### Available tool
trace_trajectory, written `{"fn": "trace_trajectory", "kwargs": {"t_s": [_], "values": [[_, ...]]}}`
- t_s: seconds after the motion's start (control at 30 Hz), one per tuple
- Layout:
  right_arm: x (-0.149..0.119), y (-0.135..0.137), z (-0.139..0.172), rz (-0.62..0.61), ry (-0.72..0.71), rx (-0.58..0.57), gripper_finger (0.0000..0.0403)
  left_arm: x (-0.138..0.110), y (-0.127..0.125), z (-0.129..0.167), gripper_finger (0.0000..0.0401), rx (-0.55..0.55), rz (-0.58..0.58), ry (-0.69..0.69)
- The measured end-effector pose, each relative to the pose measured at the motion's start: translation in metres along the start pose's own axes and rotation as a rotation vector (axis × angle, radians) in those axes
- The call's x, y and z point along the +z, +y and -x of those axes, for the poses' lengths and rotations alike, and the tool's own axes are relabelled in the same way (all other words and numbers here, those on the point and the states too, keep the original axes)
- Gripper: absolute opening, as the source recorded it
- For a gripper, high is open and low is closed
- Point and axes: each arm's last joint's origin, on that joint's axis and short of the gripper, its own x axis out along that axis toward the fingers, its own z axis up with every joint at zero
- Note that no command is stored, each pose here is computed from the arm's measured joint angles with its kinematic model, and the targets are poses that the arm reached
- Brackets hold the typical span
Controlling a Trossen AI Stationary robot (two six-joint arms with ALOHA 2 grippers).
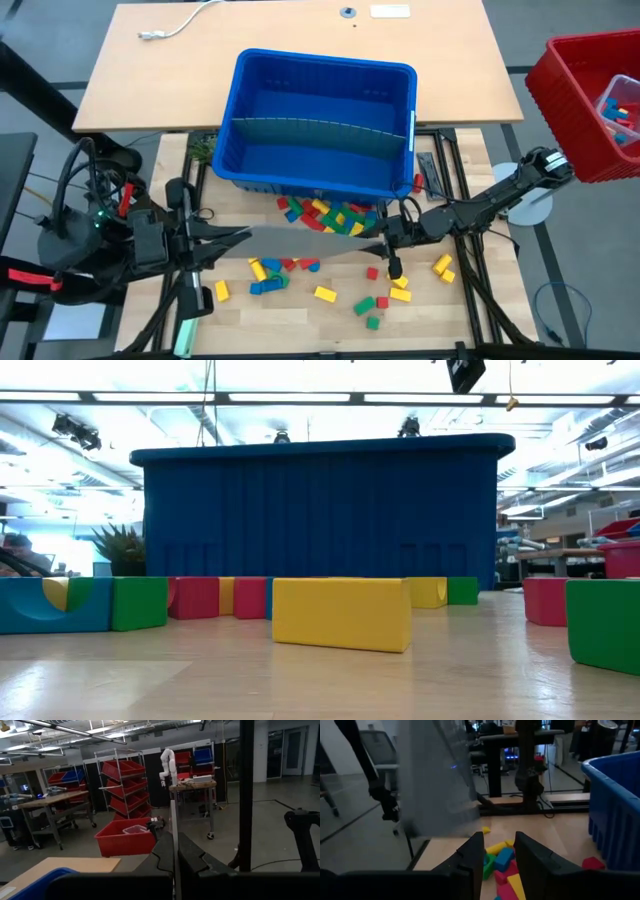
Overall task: Sort blocks
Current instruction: Assemble the blue bin using gray bin divider
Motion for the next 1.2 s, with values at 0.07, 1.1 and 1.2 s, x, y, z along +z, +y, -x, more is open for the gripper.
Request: {"fn": "trace_trajectory", "kwargs": {"t_s": [0.07, 1.1, 1.2], "values": [[-0.0008, -0.0001, 0.0, 0.003, 0.008, -0.001, 0.0098, 0.0002, 0.0001, 0.0, 0.0008, 0.002, 0.002, -0.001], [-0.0005, -0.0025, -0.0005, 0.011, 0.006, -0.026, 0.009, 0.0002, 0.0, 0.0, 0.0008, -0.002, 0.0, -0.002], [-0.0005, -0.0025, -0.0005, 0.011, 0.006, -0.026, 0.009, 0.0003, 0.0, 0.0, 0.0008, -0.001, 0.0, -0.002]]}}
